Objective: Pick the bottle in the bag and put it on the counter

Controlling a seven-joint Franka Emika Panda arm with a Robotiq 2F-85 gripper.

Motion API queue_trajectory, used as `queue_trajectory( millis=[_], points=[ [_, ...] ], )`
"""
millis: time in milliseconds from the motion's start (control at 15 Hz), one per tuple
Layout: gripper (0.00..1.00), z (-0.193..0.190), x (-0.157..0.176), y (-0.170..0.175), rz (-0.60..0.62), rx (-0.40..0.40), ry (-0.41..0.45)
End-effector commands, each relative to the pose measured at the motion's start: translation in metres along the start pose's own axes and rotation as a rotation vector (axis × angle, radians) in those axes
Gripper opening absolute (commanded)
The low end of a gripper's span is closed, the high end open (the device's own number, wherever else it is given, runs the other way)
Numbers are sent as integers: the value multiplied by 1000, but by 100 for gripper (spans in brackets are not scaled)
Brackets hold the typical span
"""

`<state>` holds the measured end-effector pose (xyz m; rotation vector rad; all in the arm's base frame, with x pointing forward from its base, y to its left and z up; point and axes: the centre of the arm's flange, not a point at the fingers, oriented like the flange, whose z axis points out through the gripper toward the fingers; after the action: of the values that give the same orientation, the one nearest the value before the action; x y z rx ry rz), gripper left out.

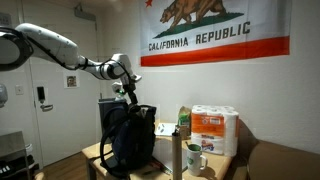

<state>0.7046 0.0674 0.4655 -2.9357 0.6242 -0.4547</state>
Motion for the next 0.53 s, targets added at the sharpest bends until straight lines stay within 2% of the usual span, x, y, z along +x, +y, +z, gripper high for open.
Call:
queue_trajectory(
  millis=[0, 467],
  points=[
    [74, 20, 4, 4, 50, 3, 17],
    [20, 25, 5, 8, 90, 17, 53]
  ],
)
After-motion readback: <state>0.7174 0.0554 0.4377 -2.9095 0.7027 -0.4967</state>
